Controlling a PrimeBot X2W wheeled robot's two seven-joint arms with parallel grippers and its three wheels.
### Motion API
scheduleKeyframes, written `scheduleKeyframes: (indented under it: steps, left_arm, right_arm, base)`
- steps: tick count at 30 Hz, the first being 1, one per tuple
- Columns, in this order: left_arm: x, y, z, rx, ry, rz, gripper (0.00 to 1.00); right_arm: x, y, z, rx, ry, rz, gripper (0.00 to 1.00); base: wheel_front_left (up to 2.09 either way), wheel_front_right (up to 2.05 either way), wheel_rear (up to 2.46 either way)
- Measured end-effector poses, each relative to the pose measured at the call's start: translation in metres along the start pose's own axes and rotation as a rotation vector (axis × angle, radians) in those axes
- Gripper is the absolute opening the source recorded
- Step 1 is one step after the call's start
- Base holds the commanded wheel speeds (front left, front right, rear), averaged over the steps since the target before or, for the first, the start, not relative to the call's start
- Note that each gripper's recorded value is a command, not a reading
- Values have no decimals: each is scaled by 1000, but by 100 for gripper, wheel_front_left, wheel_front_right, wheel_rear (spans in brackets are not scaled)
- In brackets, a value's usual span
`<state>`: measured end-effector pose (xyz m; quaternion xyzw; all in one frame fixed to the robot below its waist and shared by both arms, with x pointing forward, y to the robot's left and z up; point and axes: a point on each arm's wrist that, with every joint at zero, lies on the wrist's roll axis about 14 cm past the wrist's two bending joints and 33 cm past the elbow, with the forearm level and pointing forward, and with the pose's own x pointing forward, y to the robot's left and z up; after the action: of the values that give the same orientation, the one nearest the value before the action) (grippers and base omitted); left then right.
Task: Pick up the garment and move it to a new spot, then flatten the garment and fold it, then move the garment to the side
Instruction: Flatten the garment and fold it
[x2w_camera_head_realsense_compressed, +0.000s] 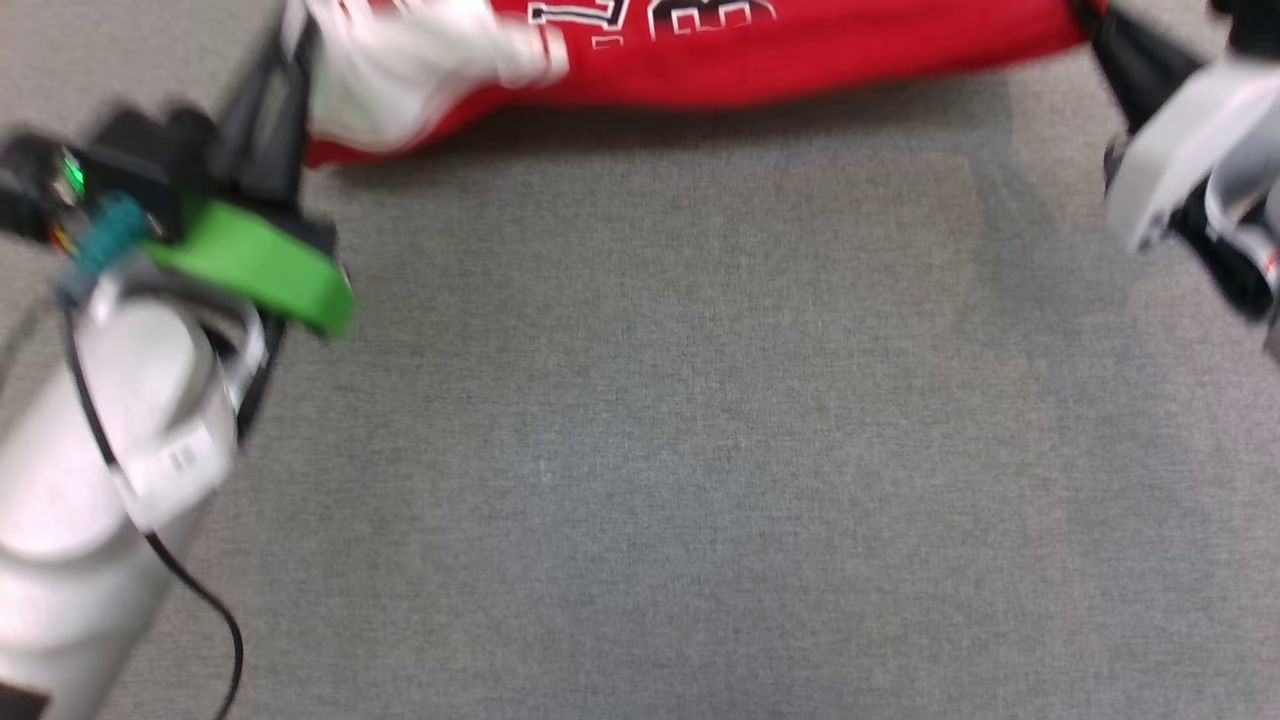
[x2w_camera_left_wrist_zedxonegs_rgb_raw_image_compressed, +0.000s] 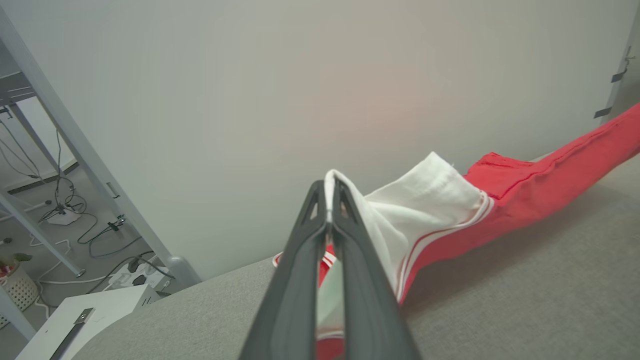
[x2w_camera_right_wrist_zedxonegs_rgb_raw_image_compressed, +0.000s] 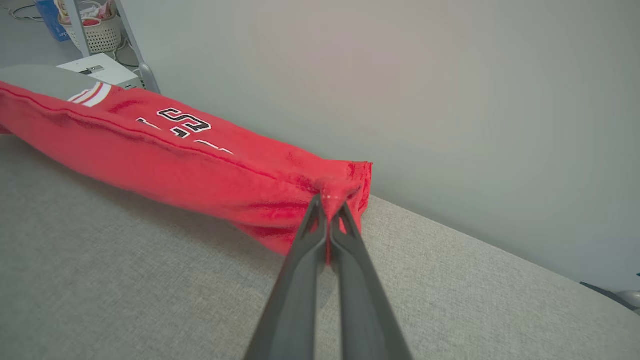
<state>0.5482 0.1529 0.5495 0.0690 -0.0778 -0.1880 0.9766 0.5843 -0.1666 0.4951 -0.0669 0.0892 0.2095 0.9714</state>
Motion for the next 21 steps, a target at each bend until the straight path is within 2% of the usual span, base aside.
scheduleKeyframes:
  steps: [9, 21]
  left_arm:
    - [-98, -39, -34, -97, 199, 35, 0]
    - [-199, -93, -57, -225, 414, 33, 0]
  right_arm:
    - [-68, 37, -58, 72, 123, 55, 0]
    - [-151, 67, -103, 148, 228, 71, 0]
  base:
    - [0, 0, 0]
    - [0, 0, 0]
